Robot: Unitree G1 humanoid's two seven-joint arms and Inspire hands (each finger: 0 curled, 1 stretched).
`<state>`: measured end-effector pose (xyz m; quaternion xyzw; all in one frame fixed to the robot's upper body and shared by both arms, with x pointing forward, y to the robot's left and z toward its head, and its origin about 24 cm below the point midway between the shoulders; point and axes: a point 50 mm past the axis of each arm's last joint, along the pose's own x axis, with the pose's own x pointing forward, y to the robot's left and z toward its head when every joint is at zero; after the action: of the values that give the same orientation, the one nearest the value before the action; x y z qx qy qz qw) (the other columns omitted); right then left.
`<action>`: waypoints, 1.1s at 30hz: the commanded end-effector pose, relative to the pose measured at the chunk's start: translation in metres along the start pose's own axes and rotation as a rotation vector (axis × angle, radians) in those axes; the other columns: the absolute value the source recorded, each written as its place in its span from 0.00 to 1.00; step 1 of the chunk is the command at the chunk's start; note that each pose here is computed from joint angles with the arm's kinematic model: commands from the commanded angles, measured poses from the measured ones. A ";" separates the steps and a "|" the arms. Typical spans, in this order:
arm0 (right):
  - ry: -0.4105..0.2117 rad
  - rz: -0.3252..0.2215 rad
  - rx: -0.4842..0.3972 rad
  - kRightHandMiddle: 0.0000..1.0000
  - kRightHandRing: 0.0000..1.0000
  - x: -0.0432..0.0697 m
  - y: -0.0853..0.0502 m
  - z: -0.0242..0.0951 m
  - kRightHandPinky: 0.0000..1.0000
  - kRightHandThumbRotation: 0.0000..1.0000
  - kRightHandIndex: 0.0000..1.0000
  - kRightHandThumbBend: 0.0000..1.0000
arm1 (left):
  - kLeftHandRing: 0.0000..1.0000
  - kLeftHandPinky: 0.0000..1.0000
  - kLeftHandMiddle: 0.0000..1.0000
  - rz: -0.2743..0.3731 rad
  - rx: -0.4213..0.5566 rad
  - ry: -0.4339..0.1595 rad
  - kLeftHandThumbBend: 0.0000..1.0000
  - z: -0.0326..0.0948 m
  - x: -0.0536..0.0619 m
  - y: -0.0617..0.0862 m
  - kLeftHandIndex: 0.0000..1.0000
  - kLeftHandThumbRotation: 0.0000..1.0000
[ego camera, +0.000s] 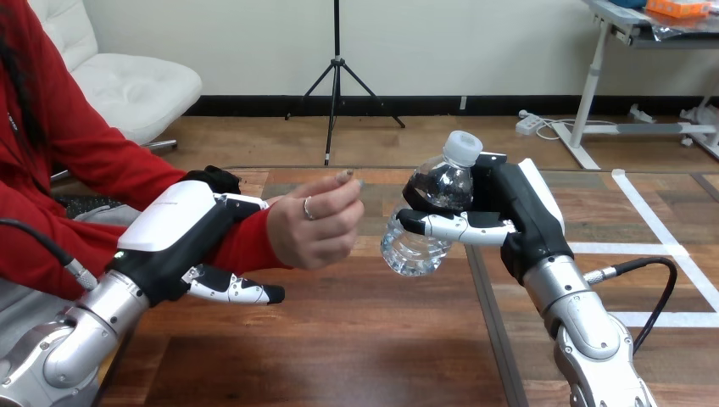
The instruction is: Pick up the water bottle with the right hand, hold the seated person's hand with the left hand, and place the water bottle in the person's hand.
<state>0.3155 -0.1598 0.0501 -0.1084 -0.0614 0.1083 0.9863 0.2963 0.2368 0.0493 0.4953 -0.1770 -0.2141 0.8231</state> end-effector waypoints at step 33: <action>-0.184 0.024 -0.010 0.40 0.29 0.023 0.001 0.041 0.24 0.00 0.41 0.82 | 0.42 0.36 0.48 0.001 -0.065 -0.149 0.69 0.033 0.026 -0.014 0.49 0.11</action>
<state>0.3155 -0.1589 0.0504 -0.1082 -0.0624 0.1128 0.9857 0.2979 0.2263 0.0507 0.4831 -0.1844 -0.2236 0.8262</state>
